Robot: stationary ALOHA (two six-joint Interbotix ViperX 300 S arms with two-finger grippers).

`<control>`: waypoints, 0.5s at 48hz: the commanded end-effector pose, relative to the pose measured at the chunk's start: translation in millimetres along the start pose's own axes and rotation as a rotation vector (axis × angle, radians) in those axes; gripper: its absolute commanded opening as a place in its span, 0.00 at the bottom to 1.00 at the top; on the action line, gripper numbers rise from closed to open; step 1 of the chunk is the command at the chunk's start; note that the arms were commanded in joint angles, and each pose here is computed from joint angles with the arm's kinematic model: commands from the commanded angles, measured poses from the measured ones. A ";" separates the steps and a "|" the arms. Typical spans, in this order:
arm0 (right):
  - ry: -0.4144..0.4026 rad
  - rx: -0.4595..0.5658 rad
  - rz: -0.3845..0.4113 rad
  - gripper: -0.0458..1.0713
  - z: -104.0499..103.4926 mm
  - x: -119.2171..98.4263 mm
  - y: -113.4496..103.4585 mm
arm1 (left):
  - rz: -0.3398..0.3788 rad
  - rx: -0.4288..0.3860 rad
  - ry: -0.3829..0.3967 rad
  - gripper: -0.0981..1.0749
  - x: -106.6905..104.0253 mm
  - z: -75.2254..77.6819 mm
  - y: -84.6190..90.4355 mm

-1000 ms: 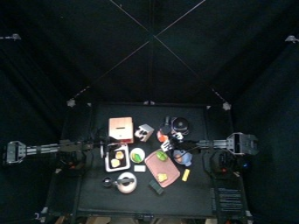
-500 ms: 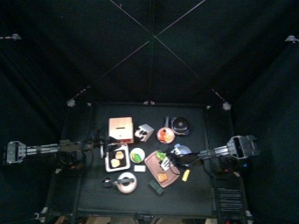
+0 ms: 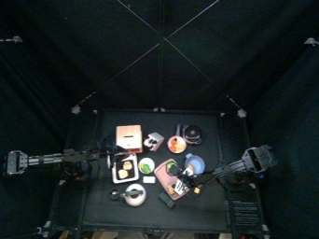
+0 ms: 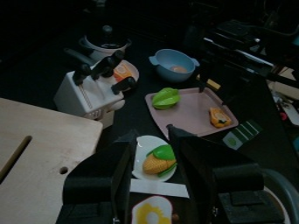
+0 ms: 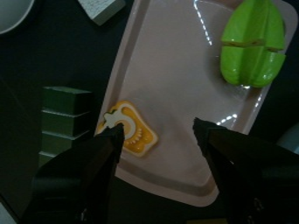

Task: Grab squash half from plate

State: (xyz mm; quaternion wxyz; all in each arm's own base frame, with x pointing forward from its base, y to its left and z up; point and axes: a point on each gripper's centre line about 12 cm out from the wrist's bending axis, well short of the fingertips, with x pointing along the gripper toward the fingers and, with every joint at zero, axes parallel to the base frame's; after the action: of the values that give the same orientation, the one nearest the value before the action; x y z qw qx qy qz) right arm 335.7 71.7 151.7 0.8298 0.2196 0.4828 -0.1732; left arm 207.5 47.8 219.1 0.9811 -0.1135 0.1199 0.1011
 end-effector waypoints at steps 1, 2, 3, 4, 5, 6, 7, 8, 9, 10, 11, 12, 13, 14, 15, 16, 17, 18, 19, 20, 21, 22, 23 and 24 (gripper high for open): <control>-0.024 -0.041 0.044 0.89 1.2 -6.7 16.5 | -0.003 -0.001 -0.016 0.73 0.8 5.4 -0.5; -0.024 -0.051 0.047 0.89 0.2 -6.1 18.7 | -0.004 -0.001 -0.020 0.73 1.0 6.8 -0.9; -0.023 -0.061 0.045 0.89 -1.3 -5.2 20.1 | -0.003 -0.001 -0.018 0.73 1.2 6.4 -0.7; -0.022 -0.071 0.046 0.89 -2.6 -4.2 22.2 | -0.003 -0.001 -0.019 0.73 1.0 6.7 -0.7; -0.024 -0.083 0.046 0.89 -3.4 -3.2 23.5 | -0.002 -0.001 -0.019 0.73 1.0 6.8 -0.4; -0.024 -0.096 0.041 0.89 -4.5 -1.8 24.4 | -0.003 -0.001 -0.019 0.73 1.0 6.7 -0.7; -0.025 -0.114 0.038 0.89 -6.0 0.0 25.7 | -0.003 -0.001 -0.019 0.73 1.0 6.7 -0.7; -0.028 -0.139 0.034 0.89 -8.0 1.6 27.7 | -0.003 -0.001 -0.019 0.73 1.0 6.7 -0.7; -0.029 -0.158 0.033 0.89 -10.4 2.4 29.5 | -0.002 -0.001 -0.019 0.73 1.0 6.8 -0.4; -0.031 -0.174 0.031 0.89 -11.9 3.4 30.5 | -0.002 -0.001 -0.019 0.73 1.0 6.8 -0.4; -0.031 -0.186 0.029 0.89 -13.3 4.6 31.3 | -0.003 -0.001 -0.021 0.73 1.0 6.9 -0.5; -0.030 -0.199 0.025 0.89 -14.9 6.2 31.9 | -0.003 -0.001 -0.016 0.73 0.8 5.4 -0.5; -0.031 -0.210 0.024 0.89 -16.1 6.8 32.8 | -0.003 -0.001 -0.019 0.73 1.0 6.7 -0.7; -0.032 -0.219 0.020 0.89 -16.8 8.2 32.8 | -0.003 -0.001 -0.019 0.73 1.0 6.7 -0.7; -0.031 -0.224 0.017 0.89 -17.4 9.0 32.7 | -0.002 -0.001 -0.019 0.73 1.0 6.8 -0.4; -0.027 -0.228 0.009 0.89 -18.2 11.0 32.0 | -0.002 -0.001 -0.019 0.73 1.0 6.8 -0.4; -0.027 -0.229 0.004 0.89 -17.8 11.9 31.5 | -0.004 -0.001 -0.020 0.73 1.0 6.8 -0.9; -0.023 -0.227 -0.002 0.89 -17.9 13.3 30.0 | -0.002 0.000 -0.019 0.73 1.0 6.7 -0.5; -0.022 -0.231 -0.005 0.89 -18.3 14.3 29.8 | -0.003 -0.001 -0.019 0.73 1.0 6.7 -0.7; -0.022 -0.234 -0.007 0.89 -18.6 15.3 29.5 | -0.002 -0.001 -0.019 0.73 1.0 6.8 -0.4; -0.019 -0.238 -0.011 0.89 -19.4 16.4 28.9 | -0.003 -0.001 -0.021 0.73 1.0 6.9 -0.5; -0.020 -0.241 -0.011 0.89 -19.4 16.9 28.9 | -0.002 -0.001 -0.019 0.73 1.0 6.8 -0.4; -0.019 -0.242 -0.012 0.89 -19.4 18.0 28.5 | -0.002 -0.001 -0.019 0.73 1.0 6.8 -0.4; -0.020 -0.247 -0.013 0.89 -19.5 19.0 28.5 | -0.003 -0.001 -0.021 0.73 1.0 6.9 -0.5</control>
State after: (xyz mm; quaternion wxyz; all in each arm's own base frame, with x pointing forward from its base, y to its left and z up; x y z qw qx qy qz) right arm 338.2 103.5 122.4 0.8454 0.1079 0.5076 -0.1266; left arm 207.6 48.2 218.7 0.9809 -0.1137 0.1205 0.1019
